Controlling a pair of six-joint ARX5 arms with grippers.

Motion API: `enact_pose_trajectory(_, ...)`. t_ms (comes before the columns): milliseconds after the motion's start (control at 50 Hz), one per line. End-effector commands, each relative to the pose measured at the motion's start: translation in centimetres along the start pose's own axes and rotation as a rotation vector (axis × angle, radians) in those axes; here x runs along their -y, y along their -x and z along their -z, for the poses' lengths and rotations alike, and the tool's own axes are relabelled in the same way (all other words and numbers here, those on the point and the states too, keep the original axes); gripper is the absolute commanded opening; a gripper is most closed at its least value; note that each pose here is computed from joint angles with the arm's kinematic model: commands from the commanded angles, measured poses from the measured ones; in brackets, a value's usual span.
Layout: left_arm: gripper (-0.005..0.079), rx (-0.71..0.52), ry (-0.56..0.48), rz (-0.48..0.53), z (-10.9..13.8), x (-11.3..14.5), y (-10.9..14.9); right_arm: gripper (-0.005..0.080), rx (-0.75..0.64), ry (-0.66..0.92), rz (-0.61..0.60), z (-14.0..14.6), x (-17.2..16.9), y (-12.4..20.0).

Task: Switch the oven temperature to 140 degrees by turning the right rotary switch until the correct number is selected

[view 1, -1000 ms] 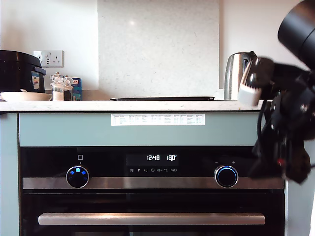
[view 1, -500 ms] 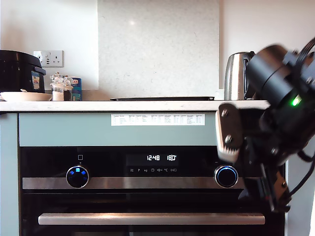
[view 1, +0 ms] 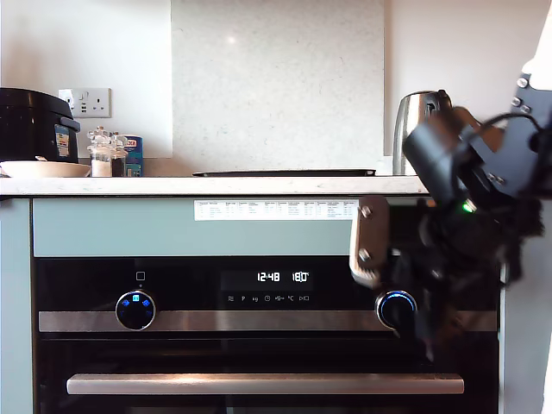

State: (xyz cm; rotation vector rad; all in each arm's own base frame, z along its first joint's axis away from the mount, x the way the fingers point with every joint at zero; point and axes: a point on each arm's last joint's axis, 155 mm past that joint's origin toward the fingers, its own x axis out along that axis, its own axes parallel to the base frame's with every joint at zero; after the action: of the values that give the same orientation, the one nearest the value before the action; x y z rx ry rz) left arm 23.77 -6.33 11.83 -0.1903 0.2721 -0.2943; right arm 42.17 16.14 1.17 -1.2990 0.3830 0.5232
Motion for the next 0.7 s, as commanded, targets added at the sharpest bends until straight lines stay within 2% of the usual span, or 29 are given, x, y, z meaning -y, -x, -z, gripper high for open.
enact_pose_trajectory(0, -0.0022, 0.021, -0.006, 0.001, -0.7, 0.1, 0.1, 0.062, 0.011, -0.016, 0.022, -0.5, 0.9, 0.0)
enact_pose_trajectory(160, -0.0022, 0.025, -0.006, -0.022, -0.8, -0.3, 0.1, 0.062, 0.014, -0.027, 0.041, -0.8, 2.2, -0.3)
enact_pose_trajectory(680, -0.0022, 0.028, -0.006, -0.031, -0.9, -0.5, 0.1, 0.0621, -0.066, -0.05, -0.066, 2.7, -1.0, -1.8)
